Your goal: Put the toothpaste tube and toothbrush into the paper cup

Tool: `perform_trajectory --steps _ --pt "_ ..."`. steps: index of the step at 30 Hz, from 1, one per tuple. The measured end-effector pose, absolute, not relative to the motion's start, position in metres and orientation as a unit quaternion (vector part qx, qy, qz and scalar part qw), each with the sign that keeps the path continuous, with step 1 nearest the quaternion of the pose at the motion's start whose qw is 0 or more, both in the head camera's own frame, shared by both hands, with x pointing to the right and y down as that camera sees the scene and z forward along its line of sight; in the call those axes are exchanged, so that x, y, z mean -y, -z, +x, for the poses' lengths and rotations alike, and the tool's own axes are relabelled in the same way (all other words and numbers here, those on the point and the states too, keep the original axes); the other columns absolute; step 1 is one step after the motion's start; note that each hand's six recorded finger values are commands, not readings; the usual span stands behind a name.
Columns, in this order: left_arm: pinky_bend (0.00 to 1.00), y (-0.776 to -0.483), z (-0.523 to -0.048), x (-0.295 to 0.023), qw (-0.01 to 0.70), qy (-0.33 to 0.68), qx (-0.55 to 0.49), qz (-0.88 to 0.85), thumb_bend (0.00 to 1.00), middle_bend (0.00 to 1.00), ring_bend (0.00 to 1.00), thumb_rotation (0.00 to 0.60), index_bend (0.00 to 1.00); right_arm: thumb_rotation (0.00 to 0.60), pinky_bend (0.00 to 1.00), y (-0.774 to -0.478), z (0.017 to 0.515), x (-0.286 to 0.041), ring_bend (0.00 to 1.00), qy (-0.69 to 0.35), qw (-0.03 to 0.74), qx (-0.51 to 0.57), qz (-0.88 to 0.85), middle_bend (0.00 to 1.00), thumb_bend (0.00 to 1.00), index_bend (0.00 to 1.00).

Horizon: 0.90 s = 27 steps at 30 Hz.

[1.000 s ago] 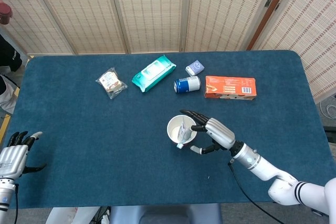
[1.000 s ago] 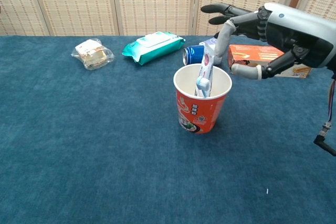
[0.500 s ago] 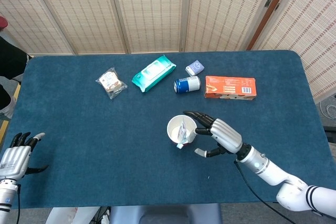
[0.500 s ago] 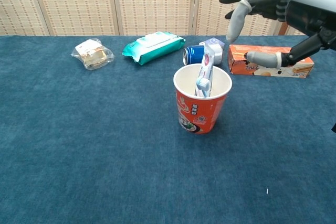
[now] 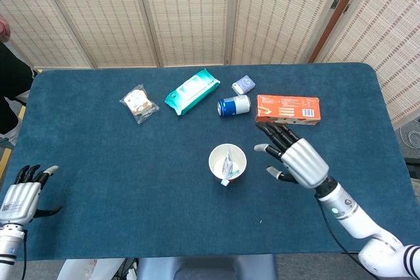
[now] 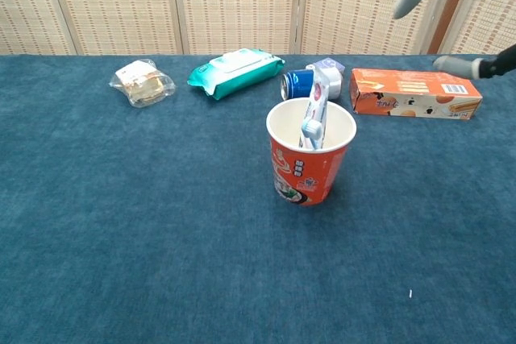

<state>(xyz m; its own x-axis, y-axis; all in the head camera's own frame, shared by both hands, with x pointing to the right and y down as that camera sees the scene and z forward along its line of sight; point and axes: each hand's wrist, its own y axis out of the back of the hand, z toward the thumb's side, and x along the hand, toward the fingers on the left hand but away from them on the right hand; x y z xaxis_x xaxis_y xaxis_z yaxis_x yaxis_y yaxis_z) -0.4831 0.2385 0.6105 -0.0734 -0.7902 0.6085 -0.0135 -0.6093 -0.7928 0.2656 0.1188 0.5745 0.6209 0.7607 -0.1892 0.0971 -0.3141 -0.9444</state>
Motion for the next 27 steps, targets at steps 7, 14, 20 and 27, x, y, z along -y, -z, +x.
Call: perform_trajectory --steps 7,14,20,27 --pt "0.05 -0.610 -0.479 -0.238 0.305 0.648 -0.330 -0.615 0.00 0.25 0.09 0.600 0.17 0.600 0.14 -0.567 0.316 -0.124 0.00 -0.467 0.498 0.291 -0.670 0.00 0.21 0.31" --pt "0.05 -0.606 -0.473 -0.235 0.322 0.622 -0.346 -0.624 0.00 0.25 0.09 0.600 0.20 0.600 0.14 -0.570 0.352 -0.140 0.00 -0.538 0.436 0.298 -0.657 0.00 0.21 0.30" --pt "0.05 -0.606 -0.472 -0.234 0.330 0.609 -0.356 -0.627 0.00 0.24 0.09 0.600 0.21 0.600 0.14 -0.570 0.371 -0.153 0.00 -0.557 0.411 0.318 -0.648 0.00 0.21 0.30" --pt "0.05 -0.600 -0.478 -0.227 0.337 0.602 -0.381 -0.615 0.00 0.23 0.09 0.600 0.22 0.600 0.14 -0.565 0.394 -0.170 0.00 -0.578 0.389 0.350 -0.627 0.00 0.21 0.30"
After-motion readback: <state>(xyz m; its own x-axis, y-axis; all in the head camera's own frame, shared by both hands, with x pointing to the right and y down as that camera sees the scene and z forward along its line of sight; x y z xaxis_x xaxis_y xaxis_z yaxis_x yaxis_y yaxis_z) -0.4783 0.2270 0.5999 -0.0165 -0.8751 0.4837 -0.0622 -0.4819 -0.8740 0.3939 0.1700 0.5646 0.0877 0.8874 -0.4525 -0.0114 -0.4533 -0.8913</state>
